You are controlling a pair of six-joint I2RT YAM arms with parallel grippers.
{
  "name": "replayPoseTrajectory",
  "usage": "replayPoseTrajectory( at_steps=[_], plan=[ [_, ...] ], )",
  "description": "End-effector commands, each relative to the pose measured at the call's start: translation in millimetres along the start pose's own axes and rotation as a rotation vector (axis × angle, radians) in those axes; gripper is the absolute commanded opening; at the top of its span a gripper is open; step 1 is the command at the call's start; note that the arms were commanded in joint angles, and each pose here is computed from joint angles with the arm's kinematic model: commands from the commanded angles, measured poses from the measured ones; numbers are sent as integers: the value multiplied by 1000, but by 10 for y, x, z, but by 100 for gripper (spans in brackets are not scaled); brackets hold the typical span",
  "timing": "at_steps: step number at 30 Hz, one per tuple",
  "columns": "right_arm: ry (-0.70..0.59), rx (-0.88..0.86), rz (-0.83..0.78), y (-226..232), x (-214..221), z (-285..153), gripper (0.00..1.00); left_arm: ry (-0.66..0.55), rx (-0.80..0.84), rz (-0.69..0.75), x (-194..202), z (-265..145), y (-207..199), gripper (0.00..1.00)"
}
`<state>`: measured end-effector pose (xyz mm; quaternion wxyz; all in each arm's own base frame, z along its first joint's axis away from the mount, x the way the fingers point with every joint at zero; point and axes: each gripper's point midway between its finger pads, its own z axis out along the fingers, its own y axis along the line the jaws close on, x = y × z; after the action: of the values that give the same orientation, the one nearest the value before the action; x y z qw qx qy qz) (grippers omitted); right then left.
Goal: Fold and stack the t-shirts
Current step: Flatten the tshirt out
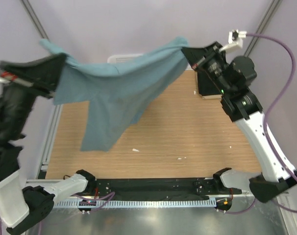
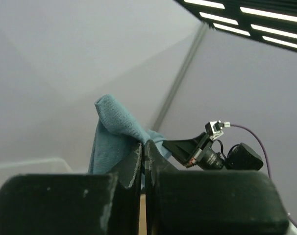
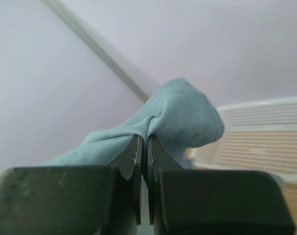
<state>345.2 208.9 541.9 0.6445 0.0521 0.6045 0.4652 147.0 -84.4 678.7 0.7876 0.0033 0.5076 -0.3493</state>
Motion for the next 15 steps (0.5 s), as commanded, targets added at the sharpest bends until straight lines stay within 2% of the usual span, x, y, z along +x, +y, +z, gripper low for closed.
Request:
replayPoseTrajectory(
  at_steps=[1,3,4,5,6,7,8,9,11,12,13,14,15],
  plan=[
    [-43,364,-158,-844,37,-667,2,355,143,-312,1302,403,-189,0],
    [34,558,-196,-1307,303,-1111,2,425,227,-435,1655,343,-377,0],
    [34,677,-217,-1571,402,-1449,2,525,181,-449,2244,286,-283,0],
    [111,791,-235,-1821,609,-1746,3,517,135,-426,2417,272,-245,0],
    [132,868,-221,-1969,729,-1952,5,631,166,-420,2867,54,-435,0],
    [132,989,-241,-2196,818,-2269,11,689,175,-387,3125,-42,-499,0],
    [198,1072,-246,-2326,981,-2532,11,753,179,-384,3369,-143,-578,0],
    [221,1110,-248,-2400,1062,-2670,12,897,211,-376,3862,-390,-755,0],
    [308,1174,-246,-2542,1308,-2950,19,1009,326,-365,4220,-695,-1132,0],
    [329,1192,-240,-2571,1370,-3024,24,1118,376,-341,4572,-847,-1266,0],
    [343,1207,-229,-2597,1424,-3076,34,1171,427,-329,4682,-951,-1367,0],
    [347,1194,-228,-2575,1421,-3066,38,1236,478,-313,4826,-1088,-1459,0],
    [335,1187,-229,-2550,1387,-3052,47,1274,533,-328,4872,-1125,-1570,0]
  ],
)
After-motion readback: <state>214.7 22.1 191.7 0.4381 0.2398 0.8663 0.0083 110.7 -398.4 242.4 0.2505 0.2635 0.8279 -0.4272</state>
